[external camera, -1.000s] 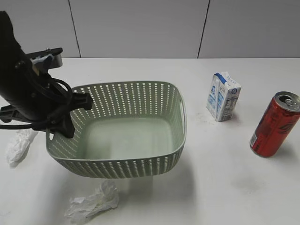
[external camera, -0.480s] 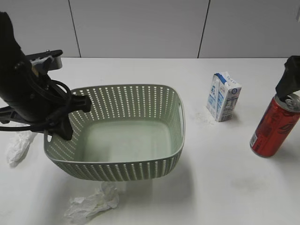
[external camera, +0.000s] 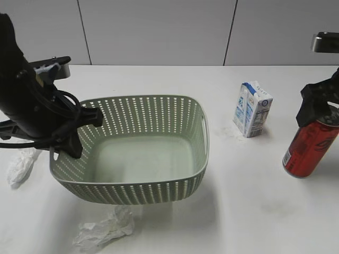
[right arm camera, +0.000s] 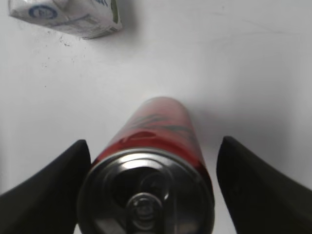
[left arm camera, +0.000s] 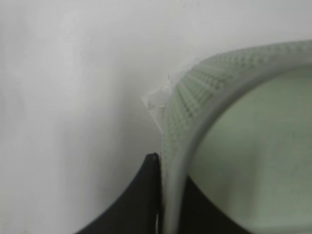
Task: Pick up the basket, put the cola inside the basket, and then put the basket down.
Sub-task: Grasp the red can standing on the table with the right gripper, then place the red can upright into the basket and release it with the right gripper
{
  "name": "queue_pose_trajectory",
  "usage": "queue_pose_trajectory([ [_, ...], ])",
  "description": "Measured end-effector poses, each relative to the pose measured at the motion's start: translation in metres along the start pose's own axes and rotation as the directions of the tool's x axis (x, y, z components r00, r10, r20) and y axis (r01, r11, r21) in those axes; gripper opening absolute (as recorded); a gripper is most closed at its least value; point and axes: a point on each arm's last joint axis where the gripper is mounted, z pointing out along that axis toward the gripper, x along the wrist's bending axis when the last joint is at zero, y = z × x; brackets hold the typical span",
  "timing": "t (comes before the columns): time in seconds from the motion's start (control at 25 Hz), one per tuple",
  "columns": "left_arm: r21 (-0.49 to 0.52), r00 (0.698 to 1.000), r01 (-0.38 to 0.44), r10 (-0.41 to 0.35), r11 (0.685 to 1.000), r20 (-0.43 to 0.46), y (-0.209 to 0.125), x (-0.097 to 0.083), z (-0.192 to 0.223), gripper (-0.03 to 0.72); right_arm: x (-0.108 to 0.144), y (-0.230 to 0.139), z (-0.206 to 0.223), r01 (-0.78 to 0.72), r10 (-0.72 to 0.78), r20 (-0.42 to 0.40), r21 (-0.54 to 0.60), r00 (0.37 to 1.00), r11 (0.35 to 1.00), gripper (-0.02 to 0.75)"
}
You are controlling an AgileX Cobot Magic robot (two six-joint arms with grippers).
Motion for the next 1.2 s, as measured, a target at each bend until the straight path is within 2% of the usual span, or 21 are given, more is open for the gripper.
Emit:
queue_pose_trajectory([
  [0.16,0.0,1.0,0.001,-0.001,1.0,0.001,0.0,0.0,0.0,-0.001,0.0,-0.002,0.003,-0.006,0.006,-0.005,0.032,1.0,0.999,0.578],
  [0.28,0.0,1.0,0.001,-0.001,1.0,0.001,0.0,0.0,0.0,-0.001,0.001,-0.003,0.003,-0.009,0.009,-0.008,0.044,1.0,0.999,0.507],
  [0.52,0.0,1.0,0.001,-0.001,1.0,0.001,0.0,0.0,0.0,-0.001,0.004,-0.003,-0.008,0.007,-0.005,-0.029,0.088,1.0,0.996,0.508],
  [0.64,0.0,1.0,0.001,-0.001,1.0,0.001,0.0,0.0,0.0,-0.001,0.016,0.003,-0.037,0.071,-0.069,-0.046,0.027,0.997,0.997,0.508],
  [0.8,0.0,1.0,0.001,-0.001,1.0,0.001,0.0,0.0,0.0,-0.001,0.055,0.009,-0.095,0.192,-0.207,-0.081,-0.161,0.975,0.968,0.508],
  [1.0,0.0,1.0,0.001,-0.001,1.0,0.001,0.0,0.0,0.0,-0.001,0.128,0.003,-0.157,0.357,-0.432,-0.156,-0.36,0.888,0.862,0.508],
  [1.12,0.0,1.0,0.001,-0.001,1.0,0.001,0.0,0.0,0.0,-0.001,0.168,-0.006,-0.17,0.427,-0.535,-0.204,-0.405,0.82,0.808,0.508],
  [1.2,0.0,1.0,0.001,-0.001,1.0,0.001,0.0,0.0,0.0,-0.001,0.19,-0.011,-0.164,0.471,-0.58,-0.226,-0.395,0.782,0.789,0.508],
])
